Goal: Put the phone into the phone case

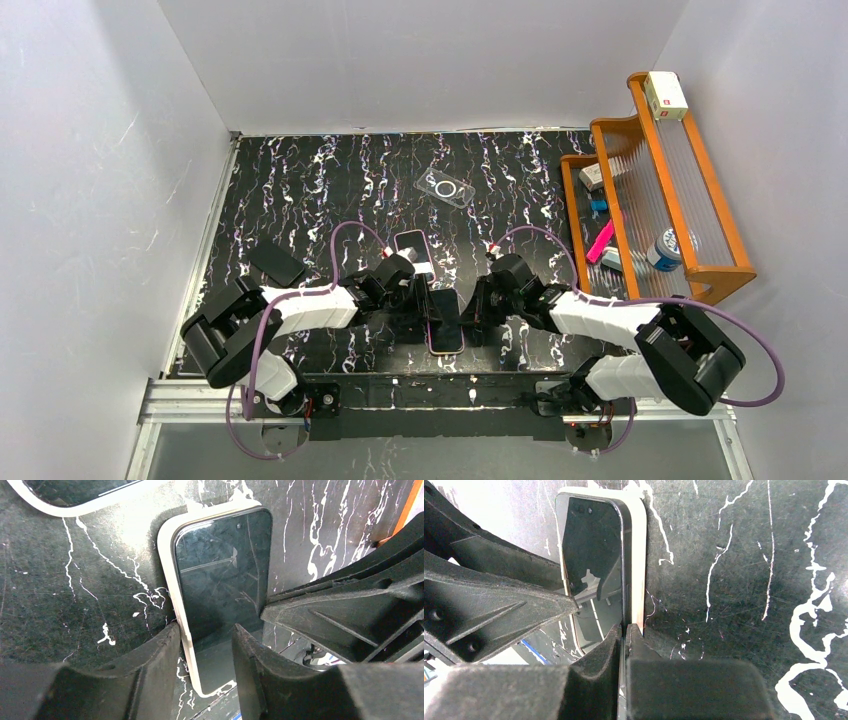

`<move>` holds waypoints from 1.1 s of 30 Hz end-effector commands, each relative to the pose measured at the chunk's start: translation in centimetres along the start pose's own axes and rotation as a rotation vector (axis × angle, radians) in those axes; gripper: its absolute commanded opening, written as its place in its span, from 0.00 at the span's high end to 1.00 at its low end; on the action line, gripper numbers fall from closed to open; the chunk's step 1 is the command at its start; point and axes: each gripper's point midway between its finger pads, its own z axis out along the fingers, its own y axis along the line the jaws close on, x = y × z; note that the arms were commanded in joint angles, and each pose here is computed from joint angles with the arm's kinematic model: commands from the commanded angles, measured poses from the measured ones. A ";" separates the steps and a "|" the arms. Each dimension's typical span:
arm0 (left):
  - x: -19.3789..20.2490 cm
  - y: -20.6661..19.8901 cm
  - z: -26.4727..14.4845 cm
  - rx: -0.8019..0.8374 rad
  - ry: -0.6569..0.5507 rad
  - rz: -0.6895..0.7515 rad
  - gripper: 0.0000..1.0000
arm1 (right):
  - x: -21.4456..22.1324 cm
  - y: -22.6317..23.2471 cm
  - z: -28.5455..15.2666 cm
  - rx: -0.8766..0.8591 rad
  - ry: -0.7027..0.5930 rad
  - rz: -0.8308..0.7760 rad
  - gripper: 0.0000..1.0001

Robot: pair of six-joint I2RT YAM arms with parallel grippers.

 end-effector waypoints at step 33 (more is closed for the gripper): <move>1.9 1.7 -0.8 -0.009 0.024 -0.061 0.81 | -1.7 2.0 0.4 -0.108 -0.092 0.036 0.23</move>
